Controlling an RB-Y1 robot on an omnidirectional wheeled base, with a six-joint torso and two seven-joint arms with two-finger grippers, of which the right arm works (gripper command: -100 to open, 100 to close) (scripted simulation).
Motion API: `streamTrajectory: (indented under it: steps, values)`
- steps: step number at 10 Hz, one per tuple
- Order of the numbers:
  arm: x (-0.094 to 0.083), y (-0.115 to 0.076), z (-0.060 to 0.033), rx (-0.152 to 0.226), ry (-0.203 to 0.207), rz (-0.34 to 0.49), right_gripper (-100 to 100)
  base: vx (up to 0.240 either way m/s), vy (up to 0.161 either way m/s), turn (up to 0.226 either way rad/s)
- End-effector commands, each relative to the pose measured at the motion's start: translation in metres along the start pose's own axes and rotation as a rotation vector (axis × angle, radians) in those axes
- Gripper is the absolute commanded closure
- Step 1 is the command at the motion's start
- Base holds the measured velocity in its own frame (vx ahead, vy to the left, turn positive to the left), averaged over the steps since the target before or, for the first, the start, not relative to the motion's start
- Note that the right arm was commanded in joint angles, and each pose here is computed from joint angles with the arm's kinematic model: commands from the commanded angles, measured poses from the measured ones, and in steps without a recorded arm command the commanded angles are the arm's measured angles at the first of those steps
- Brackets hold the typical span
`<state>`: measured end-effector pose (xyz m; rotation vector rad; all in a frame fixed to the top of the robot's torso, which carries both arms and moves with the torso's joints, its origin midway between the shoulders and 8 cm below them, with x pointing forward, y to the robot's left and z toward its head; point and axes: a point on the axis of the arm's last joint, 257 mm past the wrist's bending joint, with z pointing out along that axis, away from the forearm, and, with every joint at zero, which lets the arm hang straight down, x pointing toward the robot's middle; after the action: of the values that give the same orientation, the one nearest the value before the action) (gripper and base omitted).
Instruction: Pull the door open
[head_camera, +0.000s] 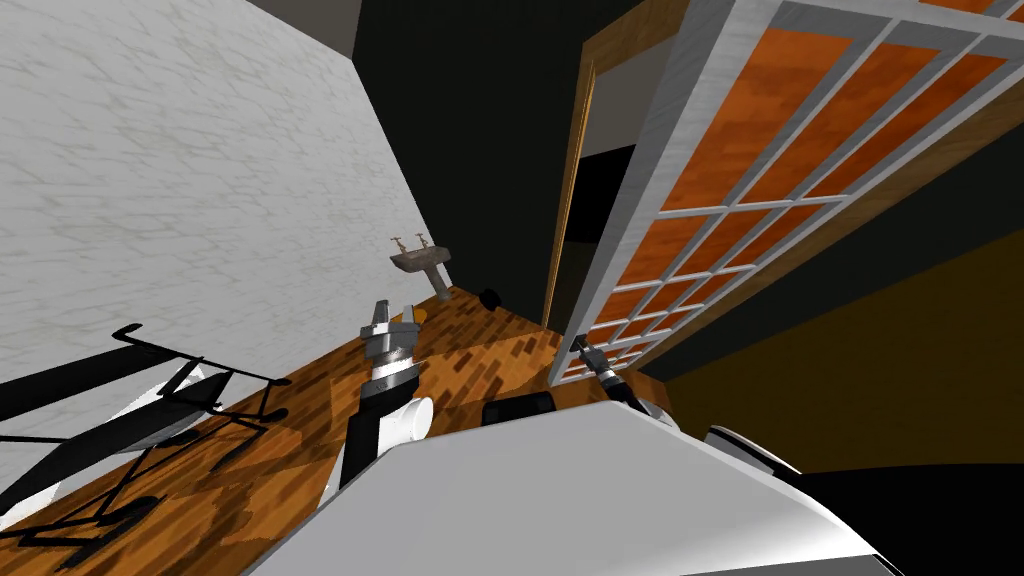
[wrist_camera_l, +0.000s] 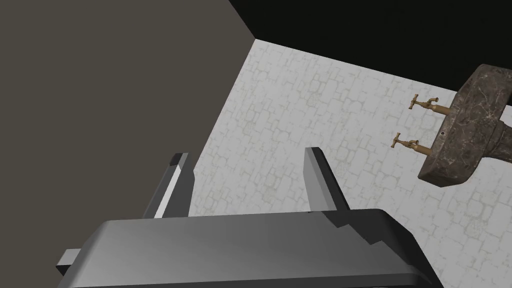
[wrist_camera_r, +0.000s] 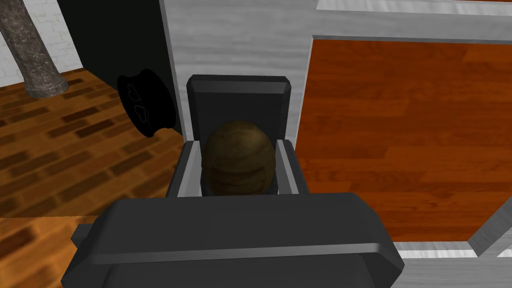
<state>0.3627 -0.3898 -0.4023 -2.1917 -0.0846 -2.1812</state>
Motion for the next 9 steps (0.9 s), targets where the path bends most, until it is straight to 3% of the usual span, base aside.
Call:
streamTrajectory:
  steps: [1, 6, 9]
  values:
    - [0.0, 0.0, -0.0089, 0.019, 0.002, 0.001, 100, -0.189, -0.072, 0.15]
    - [0.002, 0.0, -0.0272, 0.06, 0.005, 0.004, 100, -0.166, -0.056, 0.105]
    - [0.0, -0.001, -0.0313, 0.063, -0.001, 0.003, 100, -0.123, -0.049, 0.106]
